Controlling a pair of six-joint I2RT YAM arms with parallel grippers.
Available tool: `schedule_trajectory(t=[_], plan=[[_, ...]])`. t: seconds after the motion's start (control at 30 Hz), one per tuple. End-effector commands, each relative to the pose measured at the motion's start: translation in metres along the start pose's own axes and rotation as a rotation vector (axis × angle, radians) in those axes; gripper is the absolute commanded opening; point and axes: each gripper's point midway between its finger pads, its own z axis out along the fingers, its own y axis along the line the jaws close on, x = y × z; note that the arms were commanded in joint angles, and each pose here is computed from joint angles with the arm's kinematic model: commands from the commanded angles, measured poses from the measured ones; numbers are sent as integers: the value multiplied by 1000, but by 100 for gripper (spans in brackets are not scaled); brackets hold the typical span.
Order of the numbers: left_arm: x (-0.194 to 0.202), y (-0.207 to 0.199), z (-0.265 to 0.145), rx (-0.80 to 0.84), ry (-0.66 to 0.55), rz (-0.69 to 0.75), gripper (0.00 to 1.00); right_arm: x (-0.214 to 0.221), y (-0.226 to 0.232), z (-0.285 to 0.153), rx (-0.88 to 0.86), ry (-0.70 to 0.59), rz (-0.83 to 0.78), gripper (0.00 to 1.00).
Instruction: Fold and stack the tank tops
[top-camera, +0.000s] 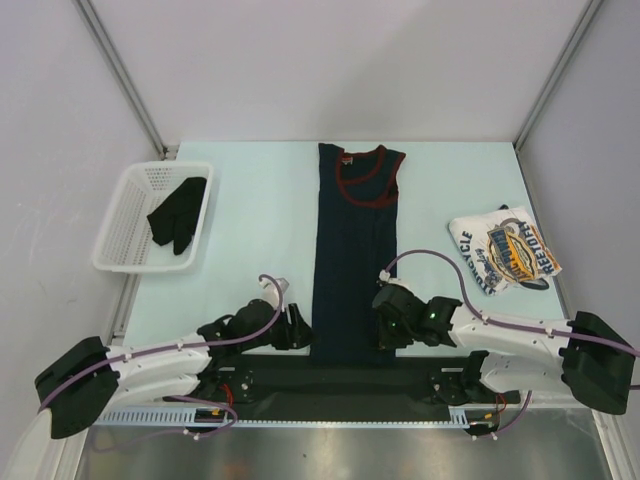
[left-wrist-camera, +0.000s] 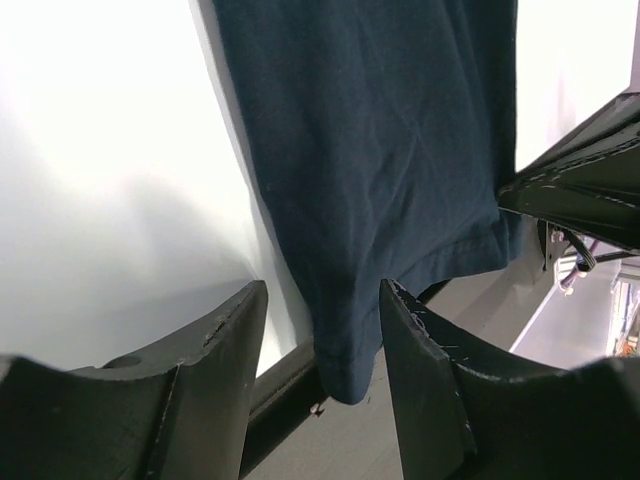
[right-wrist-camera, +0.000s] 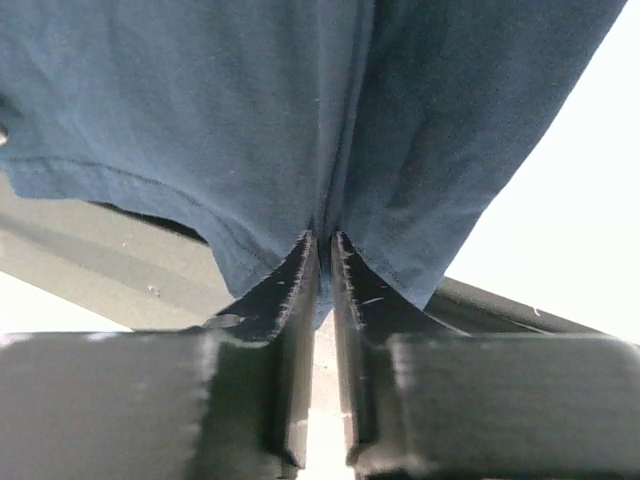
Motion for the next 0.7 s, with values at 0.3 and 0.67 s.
schedule_trajectory(t=[0.3, 0.67], plan=[[31, 36, 1, -107, 119, 15, 51, -2, -15, -3, 65, -26, 10, 53], [42, 38, -2, -106, 140, 2, 49, 14, -34, -13, 72, -12, 57, 60]])
